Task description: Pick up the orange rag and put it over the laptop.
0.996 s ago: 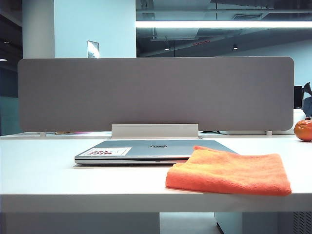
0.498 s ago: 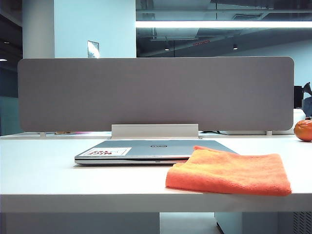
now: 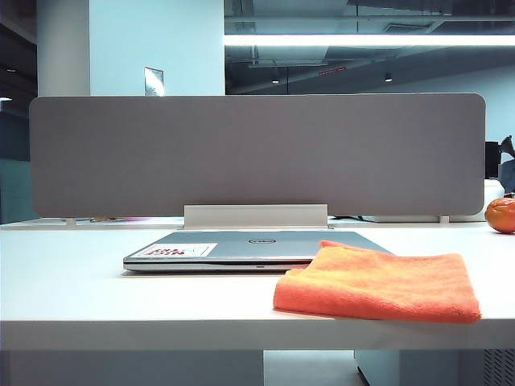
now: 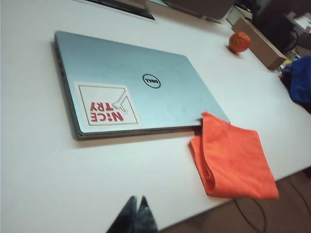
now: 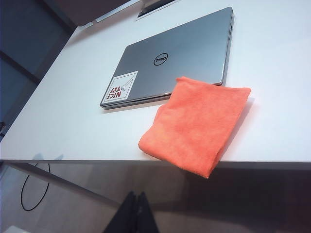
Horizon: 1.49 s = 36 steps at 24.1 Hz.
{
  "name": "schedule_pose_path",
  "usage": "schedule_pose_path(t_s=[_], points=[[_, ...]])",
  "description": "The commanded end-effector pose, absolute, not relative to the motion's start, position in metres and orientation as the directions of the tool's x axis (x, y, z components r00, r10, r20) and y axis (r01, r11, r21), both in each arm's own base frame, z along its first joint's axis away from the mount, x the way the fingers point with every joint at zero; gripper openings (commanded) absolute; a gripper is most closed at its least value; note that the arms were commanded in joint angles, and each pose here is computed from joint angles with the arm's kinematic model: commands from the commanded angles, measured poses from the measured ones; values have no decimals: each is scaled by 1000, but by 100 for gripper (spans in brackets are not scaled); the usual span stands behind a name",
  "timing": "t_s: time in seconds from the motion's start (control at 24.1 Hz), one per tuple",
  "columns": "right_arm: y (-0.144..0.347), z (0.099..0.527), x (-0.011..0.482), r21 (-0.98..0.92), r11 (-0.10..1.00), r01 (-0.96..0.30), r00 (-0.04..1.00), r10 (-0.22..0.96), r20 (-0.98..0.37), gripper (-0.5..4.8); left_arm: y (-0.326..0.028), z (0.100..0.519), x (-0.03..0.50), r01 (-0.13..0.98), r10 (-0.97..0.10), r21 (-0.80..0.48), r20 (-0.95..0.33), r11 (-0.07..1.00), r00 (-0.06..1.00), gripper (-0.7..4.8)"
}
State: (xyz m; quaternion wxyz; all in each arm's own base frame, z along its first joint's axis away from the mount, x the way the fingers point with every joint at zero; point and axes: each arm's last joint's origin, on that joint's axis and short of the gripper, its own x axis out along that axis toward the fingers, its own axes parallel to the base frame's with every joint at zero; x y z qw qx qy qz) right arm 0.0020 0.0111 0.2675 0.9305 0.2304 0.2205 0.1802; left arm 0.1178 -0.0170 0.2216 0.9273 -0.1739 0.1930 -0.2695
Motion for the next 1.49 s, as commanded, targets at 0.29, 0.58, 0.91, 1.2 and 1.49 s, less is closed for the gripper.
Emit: schedule_pose_path(t_s=[0.29, 0.58, 0.91, 1.2, 1.49], points=[[11, 269, 1, 509, 827, -239, 840, 439, -318, -5, -20, 241, 144, 511, -657, -440, -299, 739, 693, -6], [11, 268, 2, 510, 827, -235, 838, 438, -325, -5, -41, 239, 168, 563, -717, -445, -381, 696, 584, -6], [11, 267, 1, 508, 830, -230, 837, 435, -332, -6, -79, 221, 177, 591, -739, -449, -477, 670, 476, -6], [11, 267, 1, 508, 831, -229, 838, 434, -332, -5, -107, 207, 182, 505, -721, -516, -533, 692, 443, -6], [11, 267, 1, 506, 832, -227, 839, 431, -332, -5, -126, 206, 184, 418, -737, -608, -544, 675, 400, -6]])
